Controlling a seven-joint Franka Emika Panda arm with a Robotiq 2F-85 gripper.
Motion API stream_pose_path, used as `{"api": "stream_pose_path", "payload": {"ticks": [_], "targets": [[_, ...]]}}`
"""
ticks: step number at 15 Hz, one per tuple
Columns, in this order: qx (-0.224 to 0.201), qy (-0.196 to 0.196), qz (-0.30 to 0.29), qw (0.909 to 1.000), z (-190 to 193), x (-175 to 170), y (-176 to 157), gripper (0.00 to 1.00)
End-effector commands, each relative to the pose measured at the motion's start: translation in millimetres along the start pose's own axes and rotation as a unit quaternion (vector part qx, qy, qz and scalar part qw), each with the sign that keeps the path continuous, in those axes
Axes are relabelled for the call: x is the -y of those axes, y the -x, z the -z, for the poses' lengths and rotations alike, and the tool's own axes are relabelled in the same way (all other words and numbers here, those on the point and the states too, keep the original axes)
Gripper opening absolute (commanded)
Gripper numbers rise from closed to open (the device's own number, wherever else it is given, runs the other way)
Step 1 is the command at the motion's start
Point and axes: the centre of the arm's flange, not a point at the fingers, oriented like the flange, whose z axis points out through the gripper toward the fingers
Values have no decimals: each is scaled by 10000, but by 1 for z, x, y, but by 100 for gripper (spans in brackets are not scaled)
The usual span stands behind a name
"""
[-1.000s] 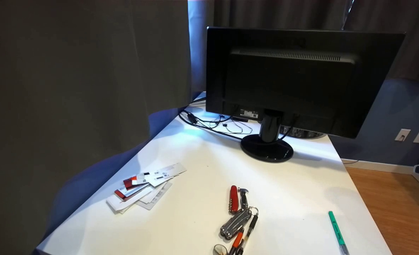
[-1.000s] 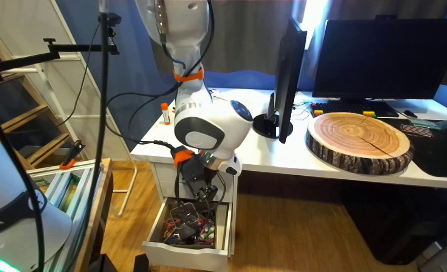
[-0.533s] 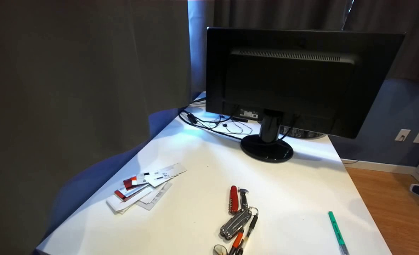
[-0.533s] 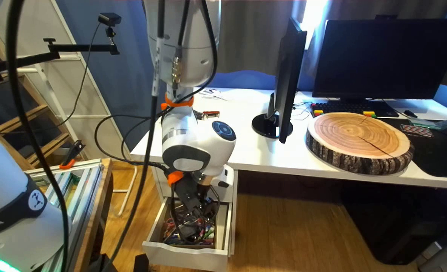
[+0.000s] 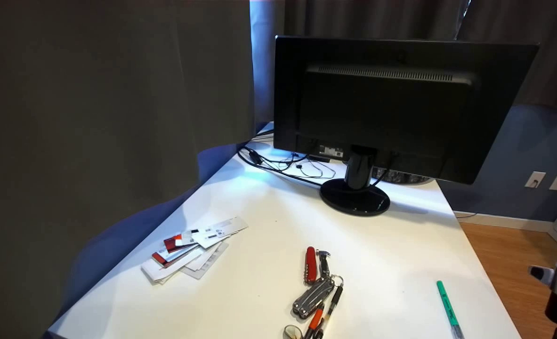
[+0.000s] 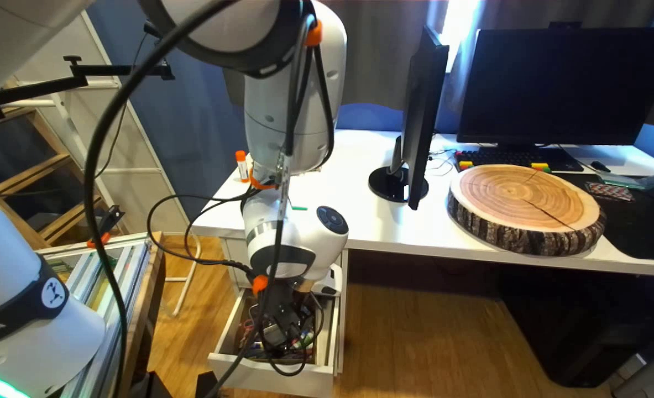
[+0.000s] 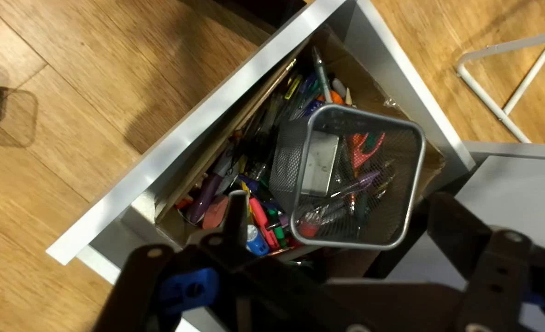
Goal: Remove the basket from the box in the drawer, put it on the desk and put the green pencil on the desk inside the basket
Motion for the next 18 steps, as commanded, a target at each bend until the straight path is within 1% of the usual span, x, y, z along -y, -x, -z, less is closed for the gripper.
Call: {"api": "stream_pose_path", "payload": {"ticks": [1, 5, 7, 8, 9, 13, 15, 16, 17, 18], "targets": [[6, -10, 1, 10000, -4, -1, -1, 100], [10, -8, 14, 10000, -4, -1, -1, 100], [-118, -75, 122, 9998, -16, -2, -7, 100], [-111, -27, 173, 9998, -20, -3, -8, 100], [-187, -69, 273, 9994, -24, -2, -11, 100], [-370, -21, 372, 9986, -40, -5, -15, 100], [-387, -13, 442, 9983, -51, -5, -18, 100], [-386, -17, 468, 9982, -57, -6, -19, 98], [-399, -10, 501, 9979, -62, -7, -21, 76], [-401, 4, 511, 9979, -67, -7, -21, 73]]}}
